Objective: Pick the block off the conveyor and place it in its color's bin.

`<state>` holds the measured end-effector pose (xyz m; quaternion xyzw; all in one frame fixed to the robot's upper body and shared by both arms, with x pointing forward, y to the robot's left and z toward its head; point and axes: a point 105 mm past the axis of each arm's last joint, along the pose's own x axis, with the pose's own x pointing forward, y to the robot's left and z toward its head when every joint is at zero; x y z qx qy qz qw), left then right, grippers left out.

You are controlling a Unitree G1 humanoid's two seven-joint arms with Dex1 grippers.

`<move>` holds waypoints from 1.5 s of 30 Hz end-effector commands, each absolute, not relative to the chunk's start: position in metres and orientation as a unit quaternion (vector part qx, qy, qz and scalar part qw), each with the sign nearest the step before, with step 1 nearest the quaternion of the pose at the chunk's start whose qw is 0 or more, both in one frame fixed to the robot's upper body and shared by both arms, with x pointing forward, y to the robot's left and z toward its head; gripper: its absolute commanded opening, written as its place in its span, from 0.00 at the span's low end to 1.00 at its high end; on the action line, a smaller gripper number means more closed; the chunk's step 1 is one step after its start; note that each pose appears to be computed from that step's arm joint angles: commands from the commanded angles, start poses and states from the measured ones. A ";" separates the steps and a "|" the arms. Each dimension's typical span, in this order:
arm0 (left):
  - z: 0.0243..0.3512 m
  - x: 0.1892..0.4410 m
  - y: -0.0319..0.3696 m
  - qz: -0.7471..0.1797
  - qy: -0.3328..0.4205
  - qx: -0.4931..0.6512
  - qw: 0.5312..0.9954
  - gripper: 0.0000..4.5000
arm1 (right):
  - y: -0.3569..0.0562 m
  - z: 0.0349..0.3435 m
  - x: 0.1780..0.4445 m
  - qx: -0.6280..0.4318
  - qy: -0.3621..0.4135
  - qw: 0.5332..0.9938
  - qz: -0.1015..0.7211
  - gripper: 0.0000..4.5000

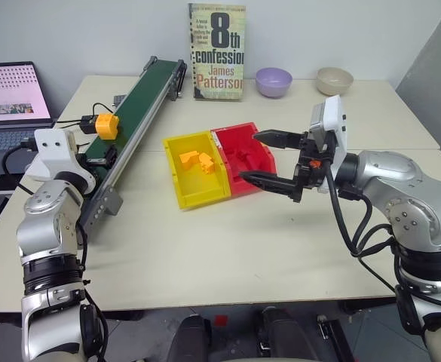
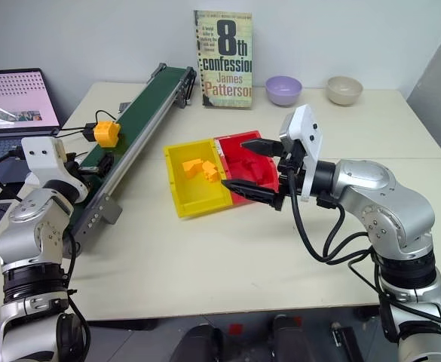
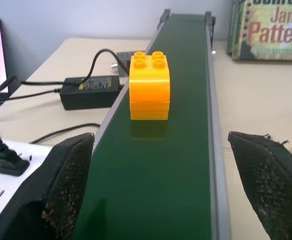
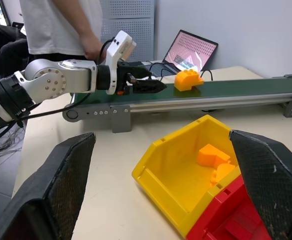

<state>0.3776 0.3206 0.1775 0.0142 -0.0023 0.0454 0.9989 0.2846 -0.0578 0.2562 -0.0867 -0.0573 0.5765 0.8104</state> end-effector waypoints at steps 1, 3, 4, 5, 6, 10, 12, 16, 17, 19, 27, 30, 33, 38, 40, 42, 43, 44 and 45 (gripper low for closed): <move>0.195 0.378 0.328 0.061 -0.027 0.035 0.997 1.00 | -0.059 0.264 0.277 -0.093 -0.076 0.809 0.575 1.00; 0.194 0.378 0.330 0.064 -0.023 0.037 0.997 1.00 | -0.059 0.264 0.277 -0.092 -0.075 0.810 0.575 1.00; 0.194 0.378 0.331 0.065 -0.022 0.037 0.997 1.00 | -0.059 0.264 0.277 -0.091 -0.075 0.810 0.575 1.00; 0.194 0.378 0.331 0.065 -0.022 0.037 0.997 1.00 | -0.059 0.264 0.276 -0.091 -0.073 0.810 0.575 1.00; 0.193 0.378 0.331 0.064 -0.021 0.037 0.997 1.00 | -0.059 0.264 0.276 -0.091 -0.072 0.810 0.575 1.00; 0.191 0.377 0.334 0.069 -0.015 0.036 0.997 1.00 | -0.060 0.264 0.277 -0.092 -0.071 0.812 0.572 1.00; 0.189 0.377 0.334 0.069 -0.011 0.030 0.997 0.92 | -0.060 0.265 0.277 -0.091 -0.071 0.812 0.572 1.00; 0.184 0.375 0.334 0.071 -0.003 0.032 0.997 0.77 | -0.062 0.266 0.279 -0.091 -0.069 0.813 0.571 1.00; 0.184 0.374 0.335 0.073 -0.001 0.031 0.997 0.72 | -0.062 0.266 0.279 -0.091 -0.069 0.813 0.571 1.00; 0.183 0.372 0.337 0.077 0.000 0.031 0.997 0.63 | -0.062 0.267 0.280 -0.091 -0.069 0.813 0.570 1.00; 0.188 0.362 0.346 0.101 -0.003 0.018 0.995 0.35 | -0.063 0.268 0.282 -0.087 -0.072 0.815 0.568 1.00; 0.194 0.362 0.344 0.099 -0.007 0.020 0.995 0.35 | -0.064 0.268 0.282 -0.085 -0.072 0.819 0.563 1.00; 0.203 0.367 0.334 0.079 -0.017 0.024 0.996 0.35 | -0.067 0.266 0.282 -0.086 -0.071 0.827 0.551 1.00; 0.241 0.388 0.250 -0.105 -0.071 0.050 0.991 0.35 | -0.085 0.258 0.281 -0.091 -0.064 0.860 0.497 1.00; 0.244 0.395 0.207 -0.193 -0.067 0.070 0.976 0.35 | -0.096 0.242 0.277 -0.120 -0.037 0.875 0.468 1.00; 0.236 0.399 0.179 -0.253 -0.047 0.092 0.962 0.35 | -0.102 0.232 0.272 -0.136 -0.019 0.881 0.452 1.00; 0.232 0.400 0.170 -0.275 -0.039 0.098 0.956 0.35 | -0.104 0.230 0.271 -0.137 -0.016 0.883 0.449 1.00; 0.228 0.401 0.163 -0.292 -0.032 0.102 0.951 0.35 | -0.105 0.228 0.269 -0.138 -0.013 0.885 0.445 1.00; 0.226 0.401 0.159 -0.302 -0.028 0.104 0.947 0.35 | -0.106 0.228 0.268 -0.139 -0.012 0.886 0.443 1.00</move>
